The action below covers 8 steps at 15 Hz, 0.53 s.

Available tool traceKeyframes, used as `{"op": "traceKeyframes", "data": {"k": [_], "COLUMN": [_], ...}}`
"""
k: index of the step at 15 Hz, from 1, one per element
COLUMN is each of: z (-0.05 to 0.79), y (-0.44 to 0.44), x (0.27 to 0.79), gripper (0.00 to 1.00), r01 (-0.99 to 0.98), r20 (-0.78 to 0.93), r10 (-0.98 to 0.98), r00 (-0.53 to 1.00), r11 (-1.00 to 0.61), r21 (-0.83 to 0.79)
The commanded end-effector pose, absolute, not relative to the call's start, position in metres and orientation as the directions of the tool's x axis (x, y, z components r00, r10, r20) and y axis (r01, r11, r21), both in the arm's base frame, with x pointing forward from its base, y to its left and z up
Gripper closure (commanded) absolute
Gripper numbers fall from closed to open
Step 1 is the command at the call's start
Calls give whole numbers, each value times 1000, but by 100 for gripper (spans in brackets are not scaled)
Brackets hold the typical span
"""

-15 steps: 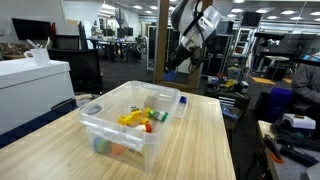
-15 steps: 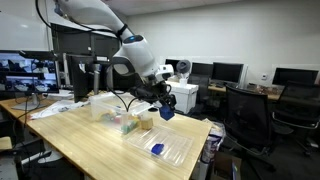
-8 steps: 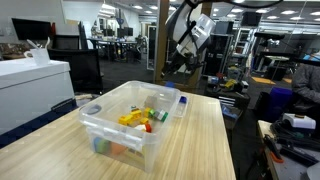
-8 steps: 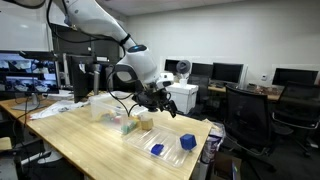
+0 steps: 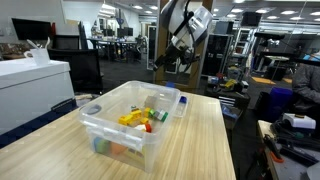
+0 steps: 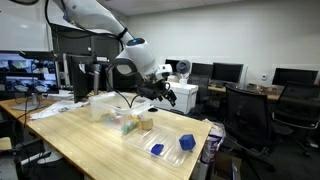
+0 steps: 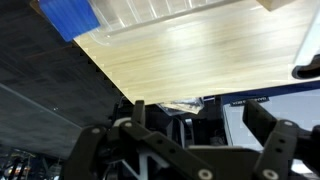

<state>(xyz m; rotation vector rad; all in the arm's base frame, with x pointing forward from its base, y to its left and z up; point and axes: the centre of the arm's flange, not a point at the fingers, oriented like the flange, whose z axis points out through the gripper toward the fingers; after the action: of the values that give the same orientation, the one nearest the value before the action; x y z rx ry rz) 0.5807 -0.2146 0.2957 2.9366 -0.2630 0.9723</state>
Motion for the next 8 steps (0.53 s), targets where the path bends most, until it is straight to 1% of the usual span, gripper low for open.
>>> {"op": "traceKeyframes", "data": {"k": [1, 4, 8], "z": [340, 354, 321], "y": [-184, -141, -88], "x": [574, 583, 587], "gripper": [0, 0, 0], "r01": [-93, 39, 206], "r20": [668, 674, 580], "r10": [-81, 22, 158], "r00": [740, 738, 799], "r11": [-996, -999, -978], "r21": [-17, -11, -18]}}
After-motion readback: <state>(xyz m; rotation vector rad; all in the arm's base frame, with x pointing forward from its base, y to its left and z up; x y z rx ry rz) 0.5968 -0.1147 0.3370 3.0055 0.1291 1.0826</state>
